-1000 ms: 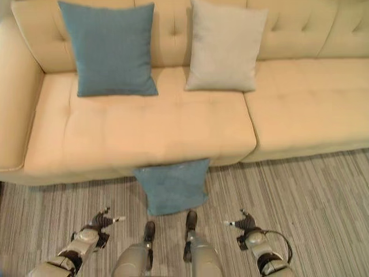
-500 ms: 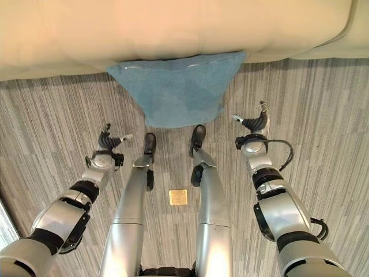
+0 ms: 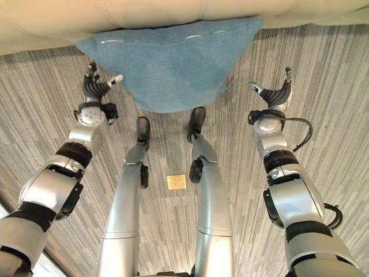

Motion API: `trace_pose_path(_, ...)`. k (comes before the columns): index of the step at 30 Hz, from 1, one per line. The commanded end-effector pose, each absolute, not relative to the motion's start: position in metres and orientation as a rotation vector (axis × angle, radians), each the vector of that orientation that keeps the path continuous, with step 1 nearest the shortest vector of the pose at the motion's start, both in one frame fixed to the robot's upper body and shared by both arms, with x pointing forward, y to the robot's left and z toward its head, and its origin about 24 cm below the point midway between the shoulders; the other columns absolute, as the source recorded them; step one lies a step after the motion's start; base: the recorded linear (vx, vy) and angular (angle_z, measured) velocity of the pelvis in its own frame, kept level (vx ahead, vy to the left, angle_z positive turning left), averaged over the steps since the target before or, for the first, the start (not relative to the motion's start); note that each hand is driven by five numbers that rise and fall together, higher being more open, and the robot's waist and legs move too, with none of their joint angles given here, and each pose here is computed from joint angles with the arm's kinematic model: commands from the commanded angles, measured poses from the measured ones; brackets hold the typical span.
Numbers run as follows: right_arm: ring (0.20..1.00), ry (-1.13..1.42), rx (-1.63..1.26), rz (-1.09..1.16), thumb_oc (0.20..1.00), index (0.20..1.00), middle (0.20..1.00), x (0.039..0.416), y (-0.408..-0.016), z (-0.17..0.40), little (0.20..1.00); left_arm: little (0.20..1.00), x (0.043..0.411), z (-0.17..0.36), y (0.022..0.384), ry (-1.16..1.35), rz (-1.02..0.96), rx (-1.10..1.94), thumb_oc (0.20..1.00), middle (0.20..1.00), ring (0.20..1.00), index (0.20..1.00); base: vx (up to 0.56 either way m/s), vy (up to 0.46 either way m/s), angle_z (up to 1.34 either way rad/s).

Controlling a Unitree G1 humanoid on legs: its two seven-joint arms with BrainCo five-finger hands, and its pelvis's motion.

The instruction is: Pick up all the scattered cushions and arrange them neatly on the sofa.

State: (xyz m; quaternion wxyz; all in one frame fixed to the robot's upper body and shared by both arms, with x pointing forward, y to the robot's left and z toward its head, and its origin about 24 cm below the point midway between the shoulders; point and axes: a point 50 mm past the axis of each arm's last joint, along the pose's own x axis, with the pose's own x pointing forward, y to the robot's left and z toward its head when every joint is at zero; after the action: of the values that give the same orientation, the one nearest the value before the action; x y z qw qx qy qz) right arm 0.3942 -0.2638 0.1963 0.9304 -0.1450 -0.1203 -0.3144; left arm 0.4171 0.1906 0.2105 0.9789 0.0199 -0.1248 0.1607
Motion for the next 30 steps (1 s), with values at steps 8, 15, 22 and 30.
trace_pose_path(8,1.000,-0.301,-0.154,-0.586,1.000,1.000,1.000,0.388,-0.260,0.187,1.000,1.000,0.411,0.192,0.170,-0.276,0.213,-0.001,1.000,1.000,1.000,1.000,0.03,0.004,-0.06)
trace_pose_path(15,1.000,-0.397,-0.116,-0.481,1.000,1.000,1.000,0.392,-0.240,0.209,1.000,1.000,0.409,0.191,0.154,-0.294,0.159,-0.012,1.000,1.000,1.000,1.000,0.00,-0.002,-0.01)
trace_pose_path(22,1.000,-0.475,-0.155,-0.380,1.000,1.000,1.000,0.399,-0.211,0.230,1.000,1.000,0.408,0.185,0.142,-0.289,0.116,-0.008,1.000,1.000,1.000,1.000,0.00,-0.005,0.00)
trace_pose_path(30,1.000,-0.508,-0.226,-0.332,1.000,1.000,1.000,0.406,-0.190,0.254,1.000,1.000,0.404,0.209,0.135,-0.391,0.090,-0.043,1.000,1.000,1.000,1.000,0.00,-0.036,0.07)
